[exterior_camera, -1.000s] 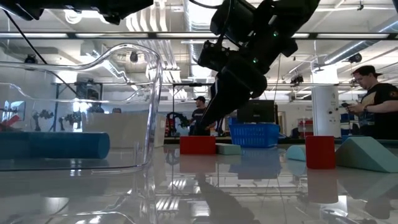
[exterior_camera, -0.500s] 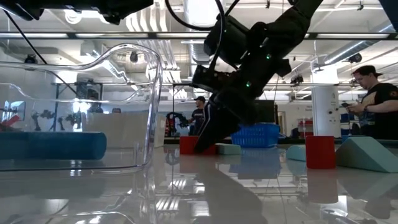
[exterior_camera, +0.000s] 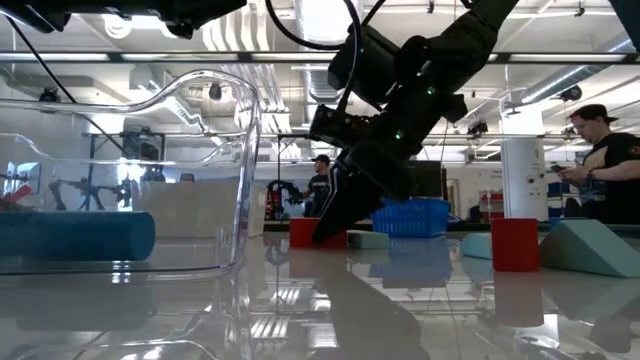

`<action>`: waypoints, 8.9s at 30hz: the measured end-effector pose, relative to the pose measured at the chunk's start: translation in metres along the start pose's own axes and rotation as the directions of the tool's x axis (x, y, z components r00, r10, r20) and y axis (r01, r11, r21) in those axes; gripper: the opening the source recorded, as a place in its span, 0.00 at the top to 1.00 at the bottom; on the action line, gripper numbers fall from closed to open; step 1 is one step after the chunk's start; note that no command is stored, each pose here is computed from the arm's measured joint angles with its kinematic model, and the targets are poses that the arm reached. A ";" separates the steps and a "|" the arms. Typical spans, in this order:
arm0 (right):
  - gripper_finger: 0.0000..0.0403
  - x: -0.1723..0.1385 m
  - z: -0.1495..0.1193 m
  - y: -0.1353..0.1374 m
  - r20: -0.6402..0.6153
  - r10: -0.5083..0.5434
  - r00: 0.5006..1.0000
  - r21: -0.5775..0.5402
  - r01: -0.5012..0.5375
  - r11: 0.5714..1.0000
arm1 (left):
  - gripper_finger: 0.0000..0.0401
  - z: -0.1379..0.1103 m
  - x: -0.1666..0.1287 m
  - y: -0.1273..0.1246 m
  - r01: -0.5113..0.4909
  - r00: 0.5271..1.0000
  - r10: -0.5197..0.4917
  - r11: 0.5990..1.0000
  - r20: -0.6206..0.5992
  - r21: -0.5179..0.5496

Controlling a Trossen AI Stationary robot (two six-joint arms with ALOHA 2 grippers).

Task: Sort & place blocks by color
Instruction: Put the red block into the white bin, then put the light blue block into the blue bin

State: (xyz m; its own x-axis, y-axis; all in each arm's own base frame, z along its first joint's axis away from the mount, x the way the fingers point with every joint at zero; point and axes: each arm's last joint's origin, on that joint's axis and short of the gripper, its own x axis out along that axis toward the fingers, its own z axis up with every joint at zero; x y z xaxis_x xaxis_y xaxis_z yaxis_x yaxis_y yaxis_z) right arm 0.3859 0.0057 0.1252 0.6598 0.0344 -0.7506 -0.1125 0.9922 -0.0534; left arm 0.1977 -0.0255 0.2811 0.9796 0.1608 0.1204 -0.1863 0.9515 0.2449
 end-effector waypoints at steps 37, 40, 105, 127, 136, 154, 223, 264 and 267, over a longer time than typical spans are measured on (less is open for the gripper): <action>0.73 -0.137 0.033 -0.003 0.798 -0.183 0.574 0.038 0.255 0.966 | 0.58 -0.018 0.044 -0.020 -0.024 0.995 0.032 0.996 0.093 -0.089; 0.73 -0.137 0.034 -0.003 0.798 -0.183 0.574 0.029 0.267 0.963 | 0.54 -0.019 0.049 -0.021 -0.031 0.994 0.042 0.993 0.102 -0.114; 0.26 -0.178 0.020 -0.010 0.588 -0.472 0.657 0.239 0.417 0.877 | 0.68 -0.071 0.074 0.036 -0.776 0.480 0.783 0.590 -0.396 0.225; 0.30 -0.176 0.017 -0.009 0.563 -0.467 0.682 0.233 0.411 0.881 | 0.68 -0.097 0.048 0.080 -0.854 0.220 0.601 0.499 -0.768 0.146; 0.30 -0.176 0.017 -0.009 0.562 -0.467 0.682 0.236 0.409 0.882 | 0.68 -0.101 0.046 0.079 -0.837 0.207 0.541 0.529 -0.815 0.138; 0.30 -0.176 0.017 -0.009 0.561 -0.467 0.683 0.239 0.406 0.882 | 0.56 -0.103 0.045 0.079 -0.835 0.206 0.534 0.533 -0.820 0.138; 0.44 0.003 0.027 0.013 -0.519 -0.138 0.844 0.679 0.505 0.534 | 0.52 0.004 0.008 0.062 -0.484 0.722 0.538 0.842 -0.434 0.238; 0.71 -0.132 0.034 -0.103 -0.538 -0.216 0.815 0.410 0.477 0.777 | 0.52 0.004 0.009 0.062 -0.486 0.723 0.538 0.842 -0.433 0.235; 0.70 -0.127 0.022 -0.121 -0.560 -0.150 0.815 0.350 0.396 0.849 | 0.52 0.004 0.009 0.062 -0.486 0.723 0.538 0.842 -0.433 0.235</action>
State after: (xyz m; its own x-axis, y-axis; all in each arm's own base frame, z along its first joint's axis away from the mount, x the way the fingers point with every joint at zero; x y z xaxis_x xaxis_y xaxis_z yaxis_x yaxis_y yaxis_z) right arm 0.3321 -0.1159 0.2416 0.1389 -0.1874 -0.9724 0.4264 0.8976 -0.1120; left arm 0.1942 0.0341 0.3008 0.6410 0.7417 -0.1975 -0.6503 0.6615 0.3736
